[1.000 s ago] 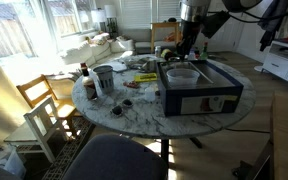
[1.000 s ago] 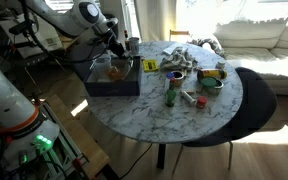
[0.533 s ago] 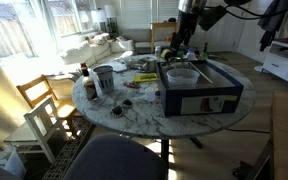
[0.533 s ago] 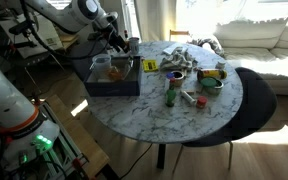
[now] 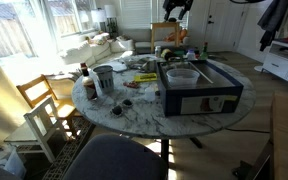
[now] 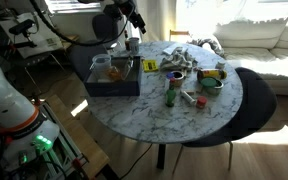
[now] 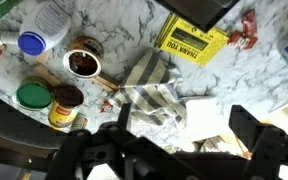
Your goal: Pick up the two white and purple packets with a green lid and put them in the clear storage container one by one
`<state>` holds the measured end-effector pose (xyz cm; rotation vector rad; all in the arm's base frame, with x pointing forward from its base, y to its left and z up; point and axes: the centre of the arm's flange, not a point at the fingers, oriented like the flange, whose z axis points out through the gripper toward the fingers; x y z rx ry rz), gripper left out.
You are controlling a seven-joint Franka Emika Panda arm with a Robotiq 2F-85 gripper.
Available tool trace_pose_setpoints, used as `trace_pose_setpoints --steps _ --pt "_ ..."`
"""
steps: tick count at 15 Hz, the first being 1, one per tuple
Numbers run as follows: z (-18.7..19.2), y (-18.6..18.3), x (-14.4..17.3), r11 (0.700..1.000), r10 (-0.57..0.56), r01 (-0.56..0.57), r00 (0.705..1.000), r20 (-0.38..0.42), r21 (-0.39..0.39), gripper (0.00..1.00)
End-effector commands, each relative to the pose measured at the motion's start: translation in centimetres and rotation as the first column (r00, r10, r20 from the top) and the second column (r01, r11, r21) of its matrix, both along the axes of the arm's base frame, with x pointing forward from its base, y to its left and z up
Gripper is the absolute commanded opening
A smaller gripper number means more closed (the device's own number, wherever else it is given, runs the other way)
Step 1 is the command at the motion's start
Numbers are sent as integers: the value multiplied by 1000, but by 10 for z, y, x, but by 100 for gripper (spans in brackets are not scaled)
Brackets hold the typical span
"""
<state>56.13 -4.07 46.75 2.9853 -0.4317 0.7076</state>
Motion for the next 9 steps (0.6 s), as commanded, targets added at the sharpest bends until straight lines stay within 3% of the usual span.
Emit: trace_pose_setpoints --steps 1,2,9 --pt "29 -51 70 986 -100 104 994 -35 131 100" --pt "21 -28 20 995 -69 68 998 2 75 100" --pt "24 -29 28 995 -64 63 998 1 78 100"
